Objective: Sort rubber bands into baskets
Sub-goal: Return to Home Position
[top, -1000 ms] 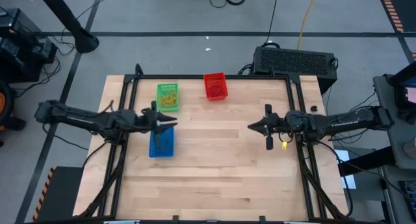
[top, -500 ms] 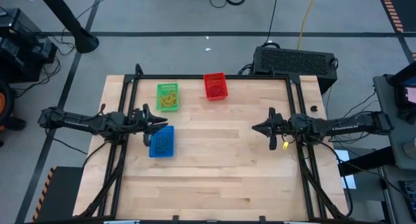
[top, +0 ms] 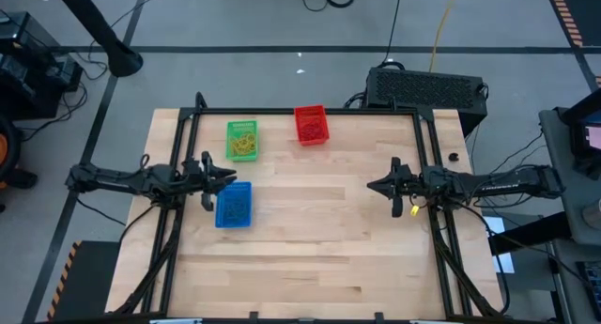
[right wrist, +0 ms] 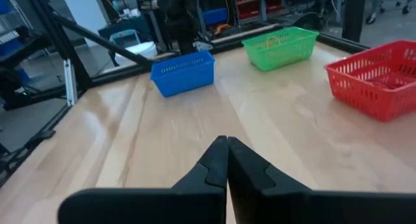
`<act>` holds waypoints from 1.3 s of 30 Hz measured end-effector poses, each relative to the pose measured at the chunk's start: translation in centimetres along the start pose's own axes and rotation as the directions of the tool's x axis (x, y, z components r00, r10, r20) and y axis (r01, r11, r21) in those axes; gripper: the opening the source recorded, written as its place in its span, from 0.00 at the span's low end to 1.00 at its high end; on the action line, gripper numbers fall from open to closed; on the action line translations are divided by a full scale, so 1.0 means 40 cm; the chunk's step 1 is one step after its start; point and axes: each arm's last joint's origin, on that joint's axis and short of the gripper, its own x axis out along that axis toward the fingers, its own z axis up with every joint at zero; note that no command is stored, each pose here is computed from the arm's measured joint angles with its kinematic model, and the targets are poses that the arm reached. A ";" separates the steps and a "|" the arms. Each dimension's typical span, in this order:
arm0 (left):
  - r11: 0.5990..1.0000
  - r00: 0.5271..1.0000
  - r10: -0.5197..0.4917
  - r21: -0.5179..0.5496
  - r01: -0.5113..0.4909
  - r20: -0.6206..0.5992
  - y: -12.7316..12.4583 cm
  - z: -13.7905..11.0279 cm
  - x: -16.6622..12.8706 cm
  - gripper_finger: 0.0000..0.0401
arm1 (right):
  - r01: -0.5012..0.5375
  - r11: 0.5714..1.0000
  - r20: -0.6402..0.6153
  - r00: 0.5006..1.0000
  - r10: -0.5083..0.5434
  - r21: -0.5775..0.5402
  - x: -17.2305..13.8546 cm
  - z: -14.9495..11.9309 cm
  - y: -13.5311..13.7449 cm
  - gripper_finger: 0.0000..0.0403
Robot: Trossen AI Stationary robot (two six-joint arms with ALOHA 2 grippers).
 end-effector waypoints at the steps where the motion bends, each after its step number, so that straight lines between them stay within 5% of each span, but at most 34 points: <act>1: 1.000 1.000 0.006 -0.002 -0.006 0.003 0.002 -0.005 -0.002 0.24 | 0.007 1.000 -0.005 1.000 -0.007 0.000 -0.001 -0.001 -0.001 0.00; 10: 0.995 0.999 0.052 -0.083 -0.052 -0.005 0.009 -0.024 -0.005 0.24 | 0.018 0.998 0.048 0.999 -0.016 -0.057 -0.009 0.012 0.000 0.00; 15: 0.996 0.997 0.074 -0.045 -0.075 -0.017 0.011 -0.028 -0.005 0.24 | -0.007 0.994 0.129 0.991 0.021 -0.108 -0.026 0.030 0.005 0.00; 19: 0.997 0.997 0.071 -0.036 -0.072 -0.032 0.012 -0.032 -0.005 0.24 | -0.088 0.981 0.061 0.993 0.100 -0.171 -0.041 0.015 0.007 0.00; 26: 0.997 0.997 0.068 -0.035 -0.069 -0.031 0.012 -0.032 -0.005 0.24 | -0.079 0.966 0.075 0.992 0.101 -0.248 -0.052 0.017 0.006 0.00; 39: 0.997 0.997 0.065 -0.033 -0.066 -0.032 0.011 -0.032 -0.005 0.24 | -0.082 0.972 0.070 0.993 0.100 -0.220 -0.051 0.016 0.006 0.00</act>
